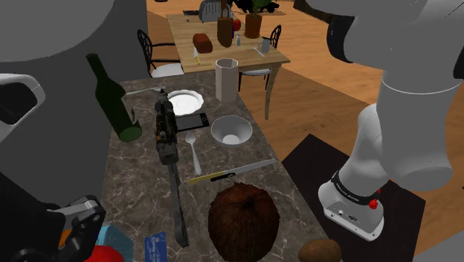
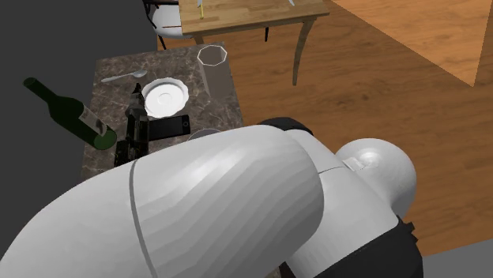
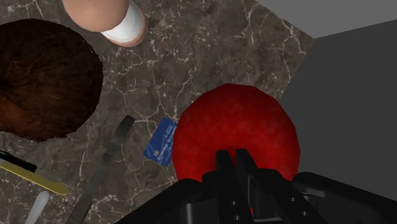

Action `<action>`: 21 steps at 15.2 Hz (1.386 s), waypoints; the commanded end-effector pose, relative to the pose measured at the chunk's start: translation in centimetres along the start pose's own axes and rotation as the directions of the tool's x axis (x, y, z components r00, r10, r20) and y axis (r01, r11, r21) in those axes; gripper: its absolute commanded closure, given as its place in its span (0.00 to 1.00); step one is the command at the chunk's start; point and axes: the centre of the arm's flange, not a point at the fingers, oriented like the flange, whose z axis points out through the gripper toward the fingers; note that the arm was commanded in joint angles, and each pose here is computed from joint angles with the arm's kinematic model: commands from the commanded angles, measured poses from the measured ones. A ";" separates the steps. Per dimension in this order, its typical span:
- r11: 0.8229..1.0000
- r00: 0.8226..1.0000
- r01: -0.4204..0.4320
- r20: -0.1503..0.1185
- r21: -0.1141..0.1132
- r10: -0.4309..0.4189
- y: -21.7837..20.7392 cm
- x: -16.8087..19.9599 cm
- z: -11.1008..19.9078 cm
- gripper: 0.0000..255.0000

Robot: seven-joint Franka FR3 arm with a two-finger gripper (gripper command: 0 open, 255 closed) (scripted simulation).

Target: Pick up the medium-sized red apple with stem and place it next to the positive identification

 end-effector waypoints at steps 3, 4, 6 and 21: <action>1.000 1.000 0.000 0.000 0.001 0.000 0.0 0.0 2.1 1.00; 1.000 1.000 0.000 0.000 0.001 0.000 0.0 0.1 2.6 1.00; 1.000 1.000 0.000 0.000 0.001 0.000 0.1 0.1 3.7 1.00; 1.000 1.000 0.000 0.000 0.001 0.000 0.5 0.5 11.6 1.00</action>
